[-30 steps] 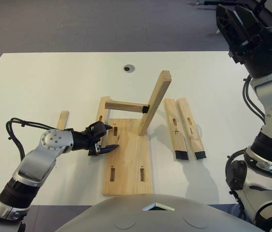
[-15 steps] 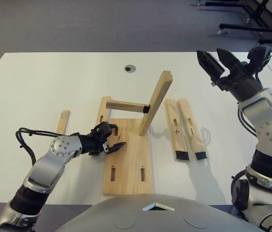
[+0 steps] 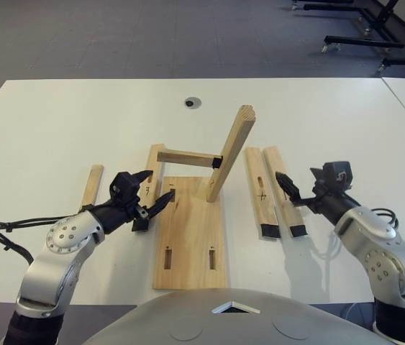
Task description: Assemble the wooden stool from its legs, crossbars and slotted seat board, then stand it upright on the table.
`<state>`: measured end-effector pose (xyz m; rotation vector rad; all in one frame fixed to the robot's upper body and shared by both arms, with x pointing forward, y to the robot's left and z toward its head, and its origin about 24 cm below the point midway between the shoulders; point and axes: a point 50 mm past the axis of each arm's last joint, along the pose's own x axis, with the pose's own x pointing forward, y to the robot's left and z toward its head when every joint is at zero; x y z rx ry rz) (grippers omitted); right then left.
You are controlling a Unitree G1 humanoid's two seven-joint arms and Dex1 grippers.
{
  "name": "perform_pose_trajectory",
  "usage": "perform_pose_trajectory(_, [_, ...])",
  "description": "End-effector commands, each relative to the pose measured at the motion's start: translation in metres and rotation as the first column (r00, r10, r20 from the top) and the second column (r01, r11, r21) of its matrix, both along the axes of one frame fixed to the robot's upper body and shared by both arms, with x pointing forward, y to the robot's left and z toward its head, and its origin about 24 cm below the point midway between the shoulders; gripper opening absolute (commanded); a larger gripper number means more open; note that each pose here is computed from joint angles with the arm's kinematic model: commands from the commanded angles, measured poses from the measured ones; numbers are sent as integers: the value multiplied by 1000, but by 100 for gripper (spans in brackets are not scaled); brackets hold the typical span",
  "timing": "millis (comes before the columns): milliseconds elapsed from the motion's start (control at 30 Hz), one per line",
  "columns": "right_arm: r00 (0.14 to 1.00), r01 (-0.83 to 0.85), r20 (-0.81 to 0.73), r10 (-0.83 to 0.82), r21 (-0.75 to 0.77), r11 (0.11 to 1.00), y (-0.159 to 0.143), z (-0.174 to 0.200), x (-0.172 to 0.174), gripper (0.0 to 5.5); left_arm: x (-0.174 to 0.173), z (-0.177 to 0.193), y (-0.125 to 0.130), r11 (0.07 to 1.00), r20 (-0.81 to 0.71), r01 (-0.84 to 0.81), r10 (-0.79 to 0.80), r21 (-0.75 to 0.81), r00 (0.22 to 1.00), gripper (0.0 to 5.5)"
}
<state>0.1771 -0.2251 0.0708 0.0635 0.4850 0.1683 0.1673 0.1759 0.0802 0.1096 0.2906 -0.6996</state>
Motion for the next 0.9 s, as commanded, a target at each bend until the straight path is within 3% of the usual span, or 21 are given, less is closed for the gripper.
perform_pose_trajectory(33, [999, 19, -49, -19, -4, 1000, 0, -9, -15, 519, -4, 3, 9, 998, -4, -61, 61, 0, 998, 388])
perform_pose_trajectory(267, [989, 4, -149, -19, -97, 995, -2, -26, -27, 519, 2, 5, 13, 994, 13, -108, 108, -12, 994, 388])
perform_pose_trajectory(400, [983, -52, -180, 21, -167, 985, 0, -33, -26, 450, 7, 7, 12, 992, 30, -121, 122, -23, 992, 388])
perform_pose_trajectory(700, [988, -77, -144, 58, -129, 989, 3, -41, -19, 294, 19, 8, 22, 973, 126, -221, 228, -67, 966, 388])
perform_pose_trajectory(900, [995, -87, -64, 79, -143, 986, -7, -39, -3, 201, 26, 1, 31, 960, 69, -269, 274, -80, 959, 388])
